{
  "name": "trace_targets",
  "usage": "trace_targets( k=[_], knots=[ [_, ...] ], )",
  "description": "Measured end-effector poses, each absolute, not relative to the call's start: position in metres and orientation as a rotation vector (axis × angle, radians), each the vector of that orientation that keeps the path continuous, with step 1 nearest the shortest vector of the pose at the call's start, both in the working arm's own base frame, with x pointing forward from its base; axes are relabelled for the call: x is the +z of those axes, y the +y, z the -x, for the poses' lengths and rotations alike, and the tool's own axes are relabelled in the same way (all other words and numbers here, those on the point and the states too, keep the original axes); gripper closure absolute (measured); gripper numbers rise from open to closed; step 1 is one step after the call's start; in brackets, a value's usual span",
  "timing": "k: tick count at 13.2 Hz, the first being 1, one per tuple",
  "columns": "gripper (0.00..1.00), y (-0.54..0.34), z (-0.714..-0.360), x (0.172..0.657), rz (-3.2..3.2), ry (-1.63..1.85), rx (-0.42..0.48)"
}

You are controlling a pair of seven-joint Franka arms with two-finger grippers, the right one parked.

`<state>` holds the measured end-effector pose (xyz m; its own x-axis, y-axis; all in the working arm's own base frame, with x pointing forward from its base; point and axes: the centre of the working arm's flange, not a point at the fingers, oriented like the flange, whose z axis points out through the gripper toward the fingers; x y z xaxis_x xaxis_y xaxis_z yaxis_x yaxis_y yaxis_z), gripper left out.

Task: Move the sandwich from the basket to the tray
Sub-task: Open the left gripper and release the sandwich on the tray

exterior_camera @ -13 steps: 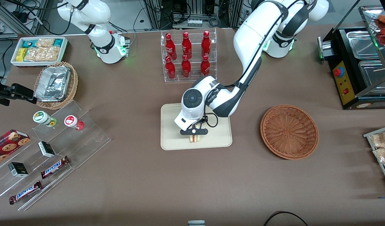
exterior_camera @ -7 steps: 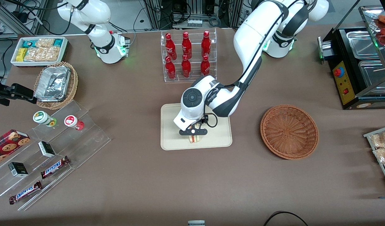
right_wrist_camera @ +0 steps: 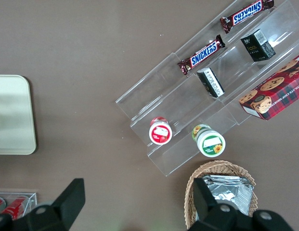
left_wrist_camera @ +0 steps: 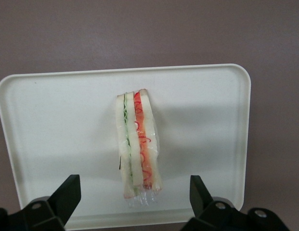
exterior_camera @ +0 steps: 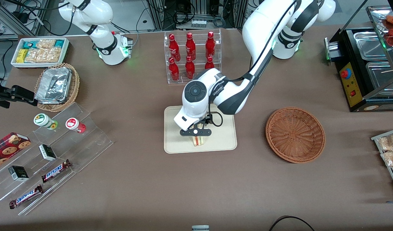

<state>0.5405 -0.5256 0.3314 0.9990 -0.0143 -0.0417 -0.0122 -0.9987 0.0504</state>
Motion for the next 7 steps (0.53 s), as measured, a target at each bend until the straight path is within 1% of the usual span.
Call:
trace_targets(
  k=[3, 7],
  knots=[
    [0.0, -0.511, -0.554, 0.356, -3.084, -0.087, -0.034],
    [0.0, -0.447, -0.587, 0.398, -3.093, -0.116, -0.08]
  ],
)
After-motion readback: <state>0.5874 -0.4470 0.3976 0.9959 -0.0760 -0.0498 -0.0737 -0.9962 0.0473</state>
